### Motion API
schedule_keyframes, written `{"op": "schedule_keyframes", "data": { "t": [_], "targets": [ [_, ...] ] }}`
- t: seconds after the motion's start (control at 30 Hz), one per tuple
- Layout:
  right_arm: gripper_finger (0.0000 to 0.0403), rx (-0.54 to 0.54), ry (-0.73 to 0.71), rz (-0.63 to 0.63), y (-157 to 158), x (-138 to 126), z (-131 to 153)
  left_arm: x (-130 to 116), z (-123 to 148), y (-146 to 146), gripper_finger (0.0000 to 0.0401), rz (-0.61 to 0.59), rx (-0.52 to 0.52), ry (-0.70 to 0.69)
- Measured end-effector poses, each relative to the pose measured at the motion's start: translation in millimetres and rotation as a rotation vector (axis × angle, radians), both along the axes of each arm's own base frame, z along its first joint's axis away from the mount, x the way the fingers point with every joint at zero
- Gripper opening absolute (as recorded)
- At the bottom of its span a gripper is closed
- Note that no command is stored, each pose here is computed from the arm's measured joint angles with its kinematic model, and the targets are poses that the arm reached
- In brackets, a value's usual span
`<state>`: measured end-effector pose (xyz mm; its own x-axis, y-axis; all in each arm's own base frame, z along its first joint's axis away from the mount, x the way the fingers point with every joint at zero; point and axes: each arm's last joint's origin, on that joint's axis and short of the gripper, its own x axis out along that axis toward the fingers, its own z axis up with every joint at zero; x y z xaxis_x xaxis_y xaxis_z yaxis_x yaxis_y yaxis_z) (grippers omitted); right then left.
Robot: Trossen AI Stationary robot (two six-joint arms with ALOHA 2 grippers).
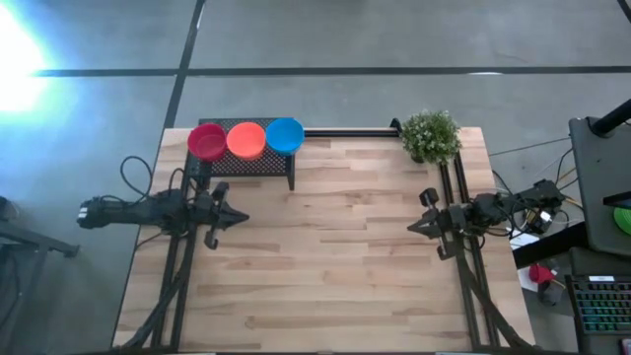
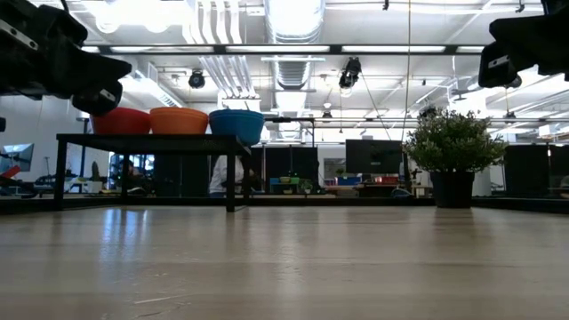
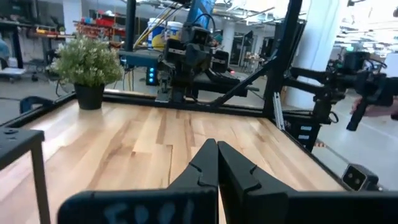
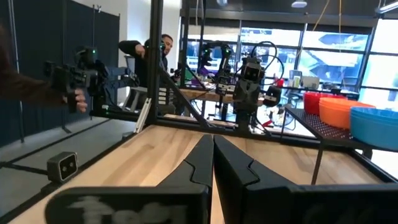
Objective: Pick & Place Mini bowls
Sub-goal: Return to Home Position
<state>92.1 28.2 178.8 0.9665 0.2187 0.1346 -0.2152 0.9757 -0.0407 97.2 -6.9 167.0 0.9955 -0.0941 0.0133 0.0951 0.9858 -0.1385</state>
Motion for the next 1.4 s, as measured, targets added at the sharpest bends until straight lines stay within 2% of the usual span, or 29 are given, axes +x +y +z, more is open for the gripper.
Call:
{"op": "schedule_keyframes", "data": {
  "t": [0.17, 0.27, 0.43, 1.4],
  "targets": [
    [0.0008, 0.000, 0.001, 0.000, 0.0, 0.0, -0.1, 0.0, -0.4, 0.4, 0.0000, 0.016, 0.081, -0.003],
    [0.0008, 0.035, 0.010, 0.005, 0.0, 0.1, -0.1, 0.1, -0.6, 0.7, 0.0000, 0.026, 0.113, -0.003],
    [0.0008, 0.075, 0.019, 0.011, 0.0, 0.0, -0.1, 0.1, -0.9, 0.8, 0.0000, 0.027, 0.081, 0.002],
    [0.0008, 0.076, 0.020, 0.010, 0.0, 0.0, -0.2, 0.1, -1.2, 0.8, 0.0000, 0.030, 0.075, 0.005]
  ]
}}
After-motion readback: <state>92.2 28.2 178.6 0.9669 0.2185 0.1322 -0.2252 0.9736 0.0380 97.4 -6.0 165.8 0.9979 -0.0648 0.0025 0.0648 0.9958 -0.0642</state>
